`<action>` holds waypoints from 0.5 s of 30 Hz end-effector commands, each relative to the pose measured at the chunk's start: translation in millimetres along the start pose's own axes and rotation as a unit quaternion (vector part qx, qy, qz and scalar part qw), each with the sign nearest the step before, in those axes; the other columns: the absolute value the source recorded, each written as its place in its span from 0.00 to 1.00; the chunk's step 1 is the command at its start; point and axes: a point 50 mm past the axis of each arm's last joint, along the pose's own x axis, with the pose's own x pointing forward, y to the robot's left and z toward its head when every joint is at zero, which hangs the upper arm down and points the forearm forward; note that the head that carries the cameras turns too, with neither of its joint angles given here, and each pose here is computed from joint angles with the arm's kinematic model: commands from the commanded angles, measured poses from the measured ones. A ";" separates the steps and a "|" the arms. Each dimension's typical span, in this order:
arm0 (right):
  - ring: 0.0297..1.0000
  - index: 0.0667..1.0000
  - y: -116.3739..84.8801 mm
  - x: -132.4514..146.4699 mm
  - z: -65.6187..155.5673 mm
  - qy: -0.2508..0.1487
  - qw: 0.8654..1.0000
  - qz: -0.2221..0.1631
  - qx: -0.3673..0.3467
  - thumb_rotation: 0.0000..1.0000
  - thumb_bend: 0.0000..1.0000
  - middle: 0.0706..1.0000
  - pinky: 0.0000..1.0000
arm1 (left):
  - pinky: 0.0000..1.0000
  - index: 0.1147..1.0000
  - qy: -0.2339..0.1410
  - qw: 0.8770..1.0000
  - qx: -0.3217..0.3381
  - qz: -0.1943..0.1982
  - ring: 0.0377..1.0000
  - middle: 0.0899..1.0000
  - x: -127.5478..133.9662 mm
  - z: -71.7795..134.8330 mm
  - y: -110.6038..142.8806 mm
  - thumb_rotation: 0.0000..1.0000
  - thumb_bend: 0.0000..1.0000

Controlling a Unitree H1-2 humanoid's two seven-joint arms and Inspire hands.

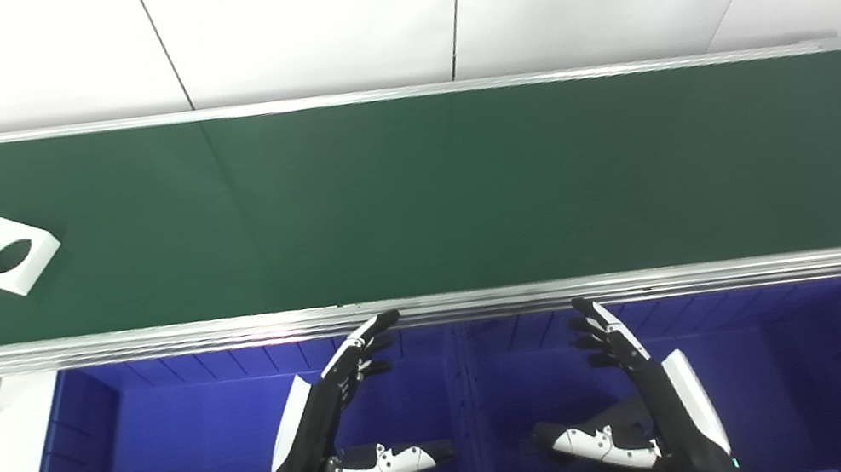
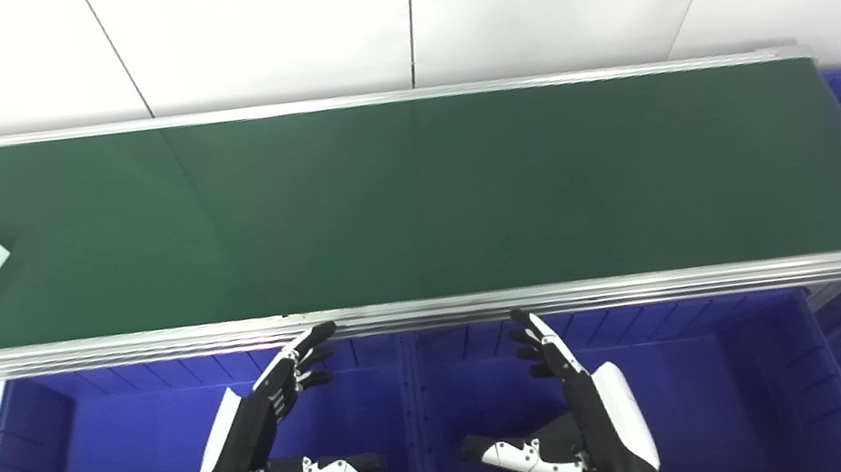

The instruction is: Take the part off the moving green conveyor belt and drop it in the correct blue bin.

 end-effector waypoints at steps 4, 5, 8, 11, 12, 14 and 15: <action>0.81 0.92 -2.6 2.5 2.6 -0.029 0.999 -0.015 0.008 0.34 0.71 0.84 0.75 | 0.80 0.86 -0.037 0.999 -0.002 -0.013 0.88 0.90 4.3 32.2 15.6 0.22 0.81; 0.81 0.92 -2.6 2.3 2.1 -0.029 0.999 -0.015 0.007 0.35 0.71 0.84 0.75 | 0.79 0.86 -0.039 0.999 -0.001 -0.016 0.88 0.90 4.4 35.2 18.1 0.22 0.81; 0.81 0.91 -1.8 1.9 0.4 -0.028 0.999 -0.016 0.008 0.36 0.71 0.84 0.75 | 0.74 0.87 -0.048 0.998 0.012 -0.025 0.85 0.90 4.0 44.1 31.4 0.21 0.82; 0.81 0.91 -0.9 2.0 -1.5 -0.028 0.999 -0.016 0.011 0.36 0.70 0.84 0.75 | 0.78 0.87 -0.056 0.998 0.031 -0.024 0.86 0.90 4.6 47.4 42.2 0.22 0.83; 0.81 0.91 -0.7 2.1 -2.5 -0.028 0.999 -0.015 0.013 0.36 0.70 0.84 0.75 | 0.79 0.87 -0.058 0.997 0.039 -0.024 0.86 0.90 5.2 47.4 45.1 0.23 0.83; 0.81 0.91 -0.6 2.3 -4.3 -0.029 0.999 -0.015 0.014 0.35 0.70 0.84 0.76 | 0.79 0.87 -0.060 0.997 0.048 -0.025 0.86 0.90 6.7 46.7 50.1 0.24 0.82; 0.81 0.91 -0.7 2.3 -5.1 -0.031 0.999 -0.015 0.014 0.34 0.69 0.84 0.75 | 0.79 0.87 -0.060 0.997 0.050 -0.026 0.86 0.90 7.6 46.3 52.2 0.22 0.82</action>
